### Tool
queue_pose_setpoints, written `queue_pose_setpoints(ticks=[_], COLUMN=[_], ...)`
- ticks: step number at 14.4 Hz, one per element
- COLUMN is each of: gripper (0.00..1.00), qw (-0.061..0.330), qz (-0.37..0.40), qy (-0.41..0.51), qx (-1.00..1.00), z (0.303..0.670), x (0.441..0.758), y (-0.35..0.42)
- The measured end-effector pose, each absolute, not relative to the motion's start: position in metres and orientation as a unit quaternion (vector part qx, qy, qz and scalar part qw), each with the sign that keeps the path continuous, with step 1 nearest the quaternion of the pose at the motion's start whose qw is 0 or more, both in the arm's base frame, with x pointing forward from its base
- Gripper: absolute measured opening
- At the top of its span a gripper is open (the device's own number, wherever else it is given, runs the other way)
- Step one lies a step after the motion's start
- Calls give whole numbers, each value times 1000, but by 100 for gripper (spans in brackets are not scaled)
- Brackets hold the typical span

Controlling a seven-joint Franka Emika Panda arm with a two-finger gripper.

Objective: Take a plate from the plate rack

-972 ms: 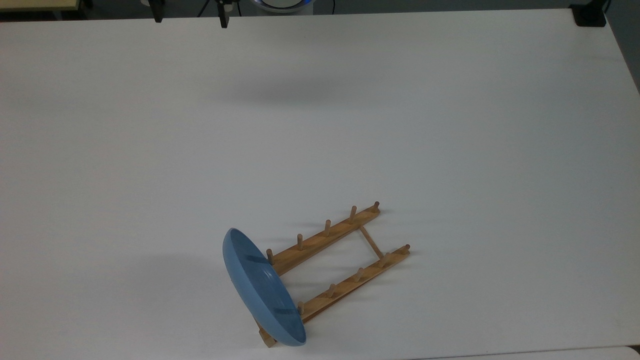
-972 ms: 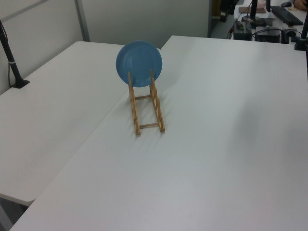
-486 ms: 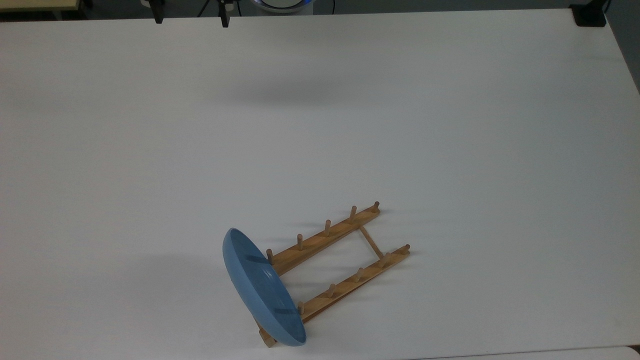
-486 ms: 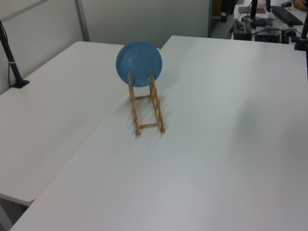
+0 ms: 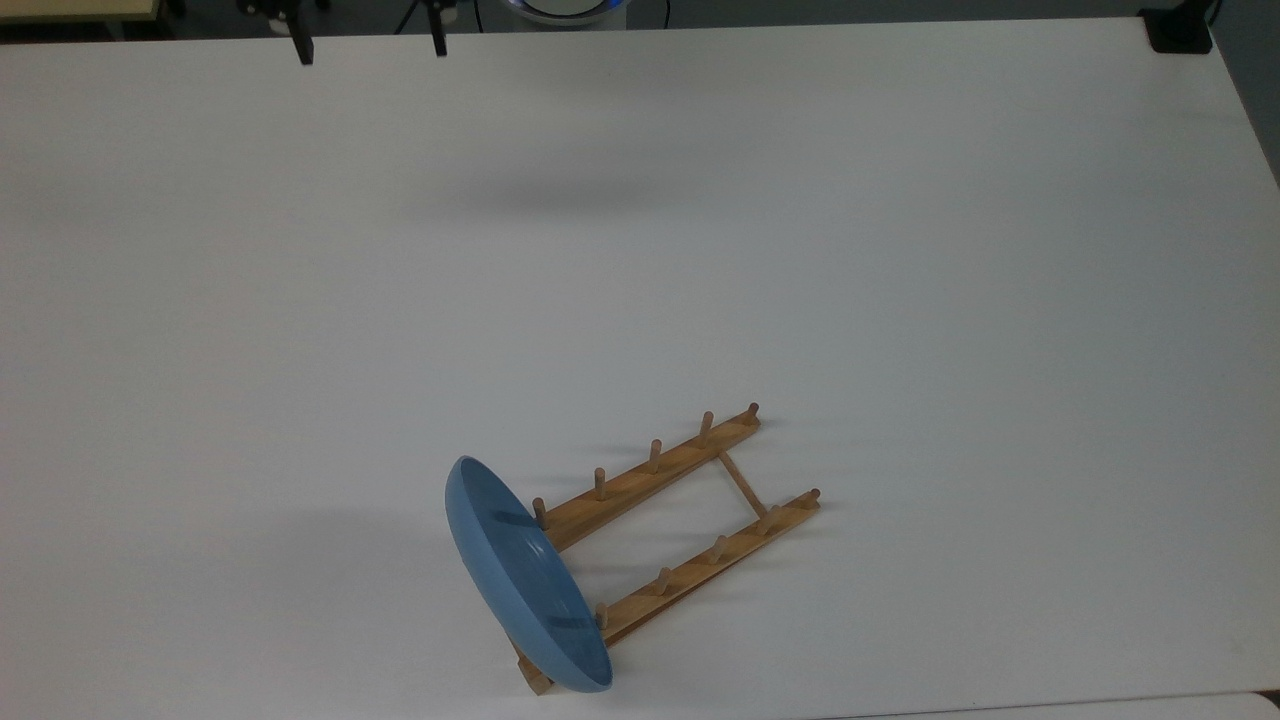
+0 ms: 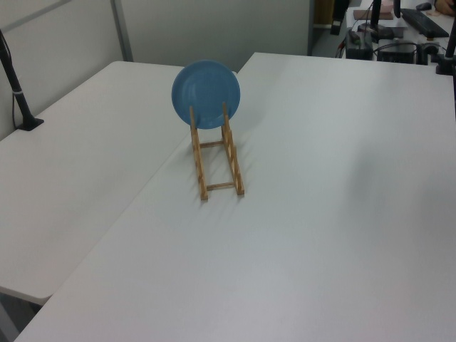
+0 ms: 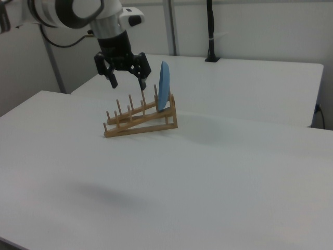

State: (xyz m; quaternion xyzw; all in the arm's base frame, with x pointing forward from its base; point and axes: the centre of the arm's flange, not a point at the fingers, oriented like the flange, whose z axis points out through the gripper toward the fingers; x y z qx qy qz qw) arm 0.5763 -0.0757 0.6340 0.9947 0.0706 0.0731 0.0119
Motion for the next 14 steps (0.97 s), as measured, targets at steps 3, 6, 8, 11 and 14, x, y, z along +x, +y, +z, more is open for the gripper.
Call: queue_pose_setpoints(ticks=[3,6,8,11,14], gripper=[100,100,100,100,100], qw=[27,22,16,23,21], qz=[156,241,283,313,350], qy=[65,-20,-86,-154,-189], qx=[985,970,955,937,917], z=[621,610,597,570,543], x=[615,648,669,691,710], y=[-82,-80,-58,-29,-12])
